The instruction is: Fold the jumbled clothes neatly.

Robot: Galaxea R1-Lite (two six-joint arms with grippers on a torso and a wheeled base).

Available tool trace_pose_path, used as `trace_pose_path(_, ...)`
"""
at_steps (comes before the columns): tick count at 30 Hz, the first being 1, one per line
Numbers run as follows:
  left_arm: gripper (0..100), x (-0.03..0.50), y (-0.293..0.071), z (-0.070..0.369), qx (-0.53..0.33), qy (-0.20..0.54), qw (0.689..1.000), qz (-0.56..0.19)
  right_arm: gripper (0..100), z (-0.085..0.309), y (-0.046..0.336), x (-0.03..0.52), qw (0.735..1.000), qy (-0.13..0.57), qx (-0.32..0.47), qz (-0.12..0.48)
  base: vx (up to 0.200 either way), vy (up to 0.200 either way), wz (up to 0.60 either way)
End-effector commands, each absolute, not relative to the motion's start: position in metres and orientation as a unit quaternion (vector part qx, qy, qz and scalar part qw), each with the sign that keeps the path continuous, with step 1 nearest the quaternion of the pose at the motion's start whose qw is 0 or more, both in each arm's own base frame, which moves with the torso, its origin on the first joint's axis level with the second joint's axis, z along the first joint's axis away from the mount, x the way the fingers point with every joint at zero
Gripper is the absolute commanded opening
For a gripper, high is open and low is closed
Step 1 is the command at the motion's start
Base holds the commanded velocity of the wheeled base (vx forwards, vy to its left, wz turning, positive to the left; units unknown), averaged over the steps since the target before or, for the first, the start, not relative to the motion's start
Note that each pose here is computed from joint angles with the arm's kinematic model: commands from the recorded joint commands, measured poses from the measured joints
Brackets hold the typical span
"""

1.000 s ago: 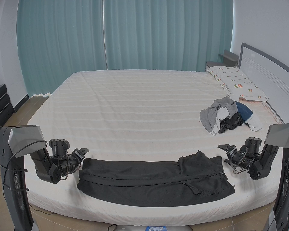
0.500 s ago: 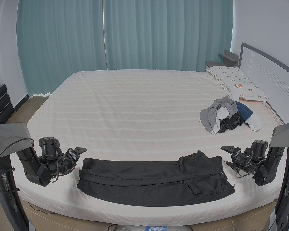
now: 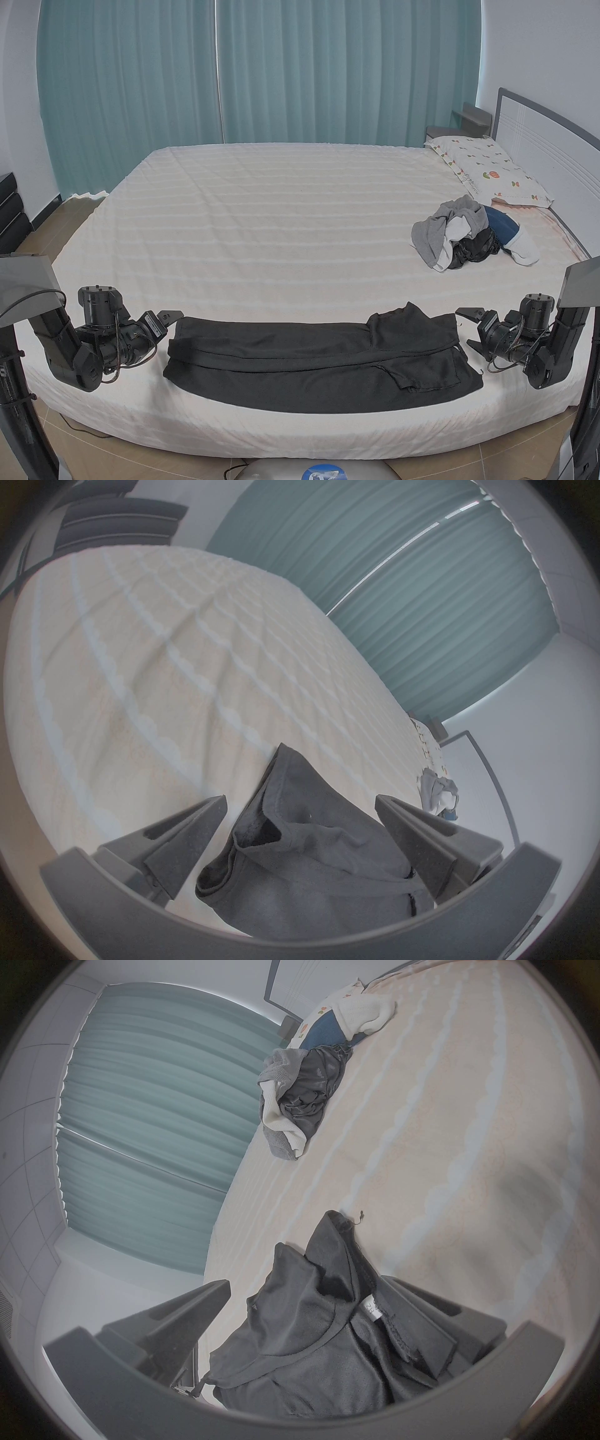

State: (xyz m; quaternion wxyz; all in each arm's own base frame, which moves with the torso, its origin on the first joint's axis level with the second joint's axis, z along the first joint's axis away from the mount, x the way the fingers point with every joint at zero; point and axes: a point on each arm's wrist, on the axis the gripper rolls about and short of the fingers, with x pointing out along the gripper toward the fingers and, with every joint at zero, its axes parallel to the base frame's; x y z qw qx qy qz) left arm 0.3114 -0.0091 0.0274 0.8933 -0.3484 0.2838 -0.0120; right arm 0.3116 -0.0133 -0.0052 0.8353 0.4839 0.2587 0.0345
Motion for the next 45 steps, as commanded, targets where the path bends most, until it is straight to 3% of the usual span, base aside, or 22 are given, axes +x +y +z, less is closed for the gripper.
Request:
trace_pose_path(1,100,0.316,-0.020,0.029,-0.304,0.283,0.909,-0.043,100,-0.006,-0.010,0.311,0.835,0.262,0.482,0.038,0.000,0.000,0.00)
trace_pose_path(10,100,0.310,-0.036,0.019,-0.206,0.310,0.925,-0.082,100,-0.006,-0.010,0.311,0.835,0.262,0.482,0.037,0.000,0.000,0.00)
trace_pose_path(21,100,0.314,-0.035,0.013,-0.157,0.320,0.933,-0.049,100,-0.006,-0.010,0.311,0.835,0.261,0.482,0.038,0.000,0.000,0.00)
trace_pose_path(22,0,0.314,-0.035,0.013,-0.157,0.320,0.933,-0.049,100,-0.006,-0.010,0.311,0.835,0.261,0.482,0.038,0.000,0.000,0.00)
trace_pose_path(32,0,0.319,-0.034,0.018,-0.150,0.304,0.940,-0.024,100,0.030,0.001,0.297,0.847,0.236,0.472,0.062,0.000,0.000,0.00)
trace_pose_path(36,0,0.317,-0.034,0.030,-0.159,0.288,0.944,-0.024,100,0.040,0.025,0.281,0.845,0.259,0.461,0.080,0.000,0.000,0.00)
trace_pose_path(45,0,0.323,-0.037,0.053,-0.235,0.249,0.939,-0.017,100,0.046,0.062,0.268,0.841,0.327,0.429,0.049,0.000,0.000,0.00)
